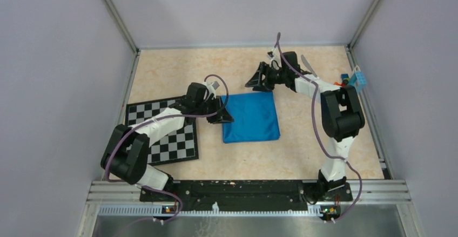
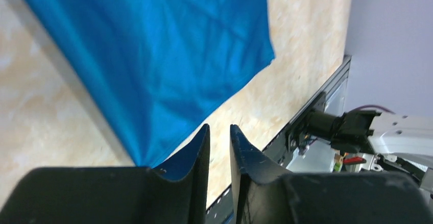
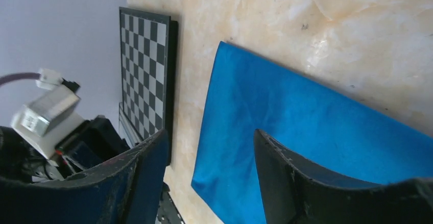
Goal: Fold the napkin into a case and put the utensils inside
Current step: Smooth out the square-folded napkin at the center of the board.
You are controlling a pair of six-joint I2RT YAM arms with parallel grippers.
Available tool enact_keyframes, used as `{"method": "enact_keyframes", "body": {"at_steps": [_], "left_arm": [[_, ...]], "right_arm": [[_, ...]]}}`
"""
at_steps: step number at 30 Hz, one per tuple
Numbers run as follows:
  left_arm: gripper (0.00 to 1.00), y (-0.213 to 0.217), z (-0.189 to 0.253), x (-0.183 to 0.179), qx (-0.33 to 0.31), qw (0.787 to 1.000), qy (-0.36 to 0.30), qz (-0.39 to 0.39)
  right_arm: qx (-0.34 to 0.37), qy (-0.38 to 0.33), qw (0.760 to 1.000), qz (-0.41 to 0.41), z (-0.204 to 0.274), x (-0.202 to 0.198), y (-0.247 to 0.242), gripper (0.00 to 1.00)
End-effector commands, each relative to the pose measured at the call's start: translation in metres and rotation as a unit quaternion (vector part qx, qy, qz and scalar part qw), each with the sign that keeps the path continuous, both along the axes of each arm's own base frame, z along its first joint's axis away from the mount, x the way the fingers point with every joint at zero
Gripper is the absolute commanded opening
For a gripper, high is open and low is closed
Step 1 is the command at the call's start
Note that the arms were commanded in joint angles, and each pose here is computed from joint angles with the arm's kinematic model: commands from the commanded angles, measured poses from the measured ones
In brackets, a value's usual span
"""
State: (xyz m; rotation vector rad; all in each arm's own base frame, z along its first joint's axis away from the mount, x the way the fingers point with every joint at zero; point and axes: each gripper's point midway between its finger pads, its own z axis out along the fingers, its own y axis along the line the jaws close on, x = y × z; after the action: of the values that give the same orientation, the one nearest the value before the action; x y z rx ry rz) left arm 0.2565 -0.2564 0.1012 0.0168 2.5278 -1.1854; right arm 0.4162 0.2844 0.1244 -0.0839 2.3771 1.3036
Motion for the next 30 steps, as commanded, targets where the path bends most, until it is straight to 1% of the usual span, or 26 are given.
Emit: {"method": "enact_keyframes", "body": {"at_steps": [1, 3, 7, 9, 13, 17, 19, 22, 25, 28, 30], "left_arm": [[0.23, -0.016, 0.014, 0.036, -0.006, 1.0, -0.016, 0.008], [0.19, -0.02, 0.001, 0.055, 0.002, 1.0, -0.01, 0.022], [0.15, -0.019, -0.02, 0.091, 0.016, 0.998, -0.002, 0.058], [0.13, -0.014, -0.031, 0.101, 0.026, 0.997, 0.005, 0.075], [0.13, -0.005, -0.05, 0.1, 0.046, 0.995, 0.014, 0.09], [0.12, 0.0, -0.075, 0.083, 0.059, 0.994, 0.045, 0.083], [0.11, 0.002, -0.077, 0.078, 0.06, 0.994, 0.046, 0.075], [0.13, 0.001, -0.066, 0.081, 0.06, 0.996, 0.021, 0.06], [0.17, -0.004, -0.044, 0.084, 0.055, 0.998, 0.002, 0.034], [0.28, -0.008, -0.011, 0.085, 0.037, 0.999, -0.03, 0.021], [0.37, -0.008, 0.008, 0.08, 0.025, 0.998, -0.048, 0.013]], "right_arm": [[0.047, -0.033, 0.998, 0.012, -0.001, 0.002, -0.008, 0.6], [0.054, -0.025, 0.998, 0.009, -0.009, 0.005, -0.013, 0.56], [0.054, -0.023, 0.998, -0.006, -0.026, 0.016, -0.027, 0.56], [0.055, -0.02, 0.998, -0.017, -0.037, 0.022, -0.036, 0.56], [0.055, -0.015, 0.997, -0.043, -0.056, 0.037, -0.053, 0.56], [0.058, 0.003, 0.997, -0.059, -0.075, 0.048, -0.06, 0.56], [0.043, 0.011, 0.996, -0.074, -0.089, 0.055, -0.067, 0.56], [0.014, 0.011, 0.996, -0.082, -0.103, 0.068, -0.073, 0.56], [-0.015, 0.011, 0.997, -0.074, -0.108, 0.082, -0.076, 0.57], [-0.023, 0.016, 0.997, -0.071, -0.091, 0.084, -0.075, 0.57], [-0.046, 0.011, 0.996, -0.075, -0.073, 0.078, -0.079, 0.58]]}}
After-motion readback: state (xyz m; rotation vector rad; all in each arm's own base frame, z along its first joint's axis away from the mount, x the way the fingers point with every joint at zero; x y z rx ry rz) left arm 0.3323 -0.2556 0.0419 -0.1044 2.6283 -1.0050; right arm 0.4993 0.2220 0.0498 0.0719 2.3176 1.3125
